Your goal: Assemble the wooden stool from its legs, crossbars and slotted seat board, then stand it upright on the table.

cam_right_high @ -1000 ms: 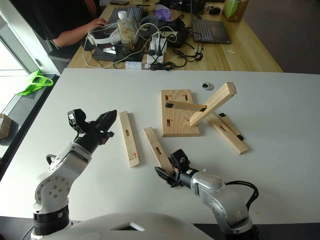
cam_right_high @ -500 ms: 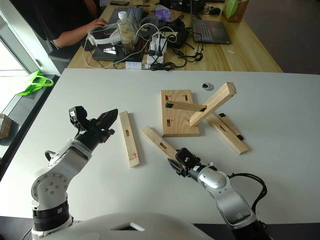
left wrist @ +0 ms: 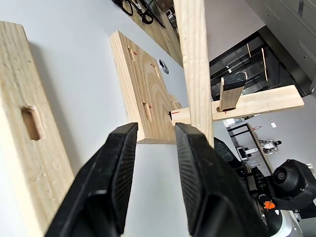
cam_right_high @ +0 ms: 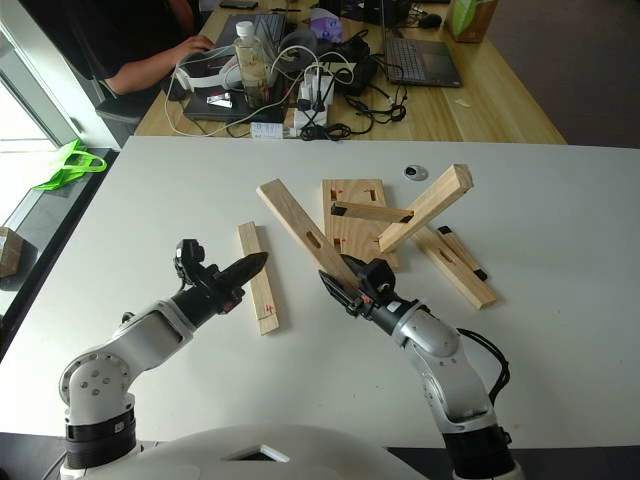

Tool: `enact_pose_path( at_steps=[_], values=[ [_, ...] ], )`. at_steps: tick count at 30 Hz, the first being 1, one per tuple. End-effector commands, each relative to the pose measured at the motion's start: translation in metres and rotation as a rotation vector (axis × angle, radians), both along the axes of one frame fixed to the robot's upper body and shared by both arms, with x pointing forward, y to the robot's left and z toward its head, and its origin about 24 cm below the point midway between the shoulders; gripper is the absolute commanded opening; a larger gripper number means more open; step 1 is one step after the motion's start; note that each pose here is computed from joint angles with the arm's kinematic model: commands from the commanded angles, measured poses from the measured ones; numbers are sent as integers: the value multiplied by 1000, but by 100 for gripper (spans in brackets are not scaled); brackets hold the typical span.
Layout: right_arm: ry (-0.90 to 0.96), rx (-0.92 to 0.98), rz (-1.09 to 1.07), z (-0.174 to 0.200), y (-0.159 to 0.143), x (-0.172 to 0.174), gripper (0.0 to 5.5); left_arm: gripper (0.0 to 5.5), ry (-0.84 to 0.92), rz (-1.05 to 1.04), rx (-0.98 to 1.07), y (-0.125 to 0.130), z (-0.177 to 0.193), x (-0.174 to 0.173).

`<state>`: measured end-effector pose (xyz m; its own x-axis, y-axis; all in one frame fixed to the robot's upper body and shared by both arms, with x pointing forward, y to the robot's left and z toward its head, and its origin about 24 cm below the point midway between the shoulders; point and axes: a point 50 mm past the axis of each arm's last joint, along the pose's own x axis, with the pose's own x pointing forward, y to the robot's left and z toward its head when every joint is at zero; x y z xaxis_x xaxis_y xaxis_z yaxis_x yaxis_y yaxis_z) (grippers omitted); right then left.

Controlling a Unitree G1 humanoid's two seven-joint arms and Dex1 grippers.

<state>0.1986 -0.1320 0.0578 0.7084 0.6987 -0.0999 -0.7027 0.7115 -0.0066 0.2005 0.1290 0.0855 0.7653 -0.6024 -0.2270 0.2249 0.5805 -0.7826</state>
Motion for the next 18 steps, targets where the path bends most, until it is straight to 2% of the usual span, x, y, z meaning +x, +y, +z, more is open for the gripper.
enact_pose_path(
  at_steps=[1, 3, 7, 10, 18],
  values=[
    [-44, 30, 31, 3, 9, 1, 207, 138, -18, -20, -95, -9, 11, 5],
    [-50, 34, 31, 2, 10, 2, 207, 138, -35, -27, -130, -11, 16, 5],
    [-63, 52, 33, 3, 13, 4, 207, 192, -84, -49, -151, -14, 22, 2],
    [-69, 61, 33, 4, 13, 5, 207, 241, -55, -41, -127, -14, 18, 5],
    [-66, 104, 72, 3, 9, 1, 207, 243, -54, -8, -165, -13, 21, 12]
  ],
)
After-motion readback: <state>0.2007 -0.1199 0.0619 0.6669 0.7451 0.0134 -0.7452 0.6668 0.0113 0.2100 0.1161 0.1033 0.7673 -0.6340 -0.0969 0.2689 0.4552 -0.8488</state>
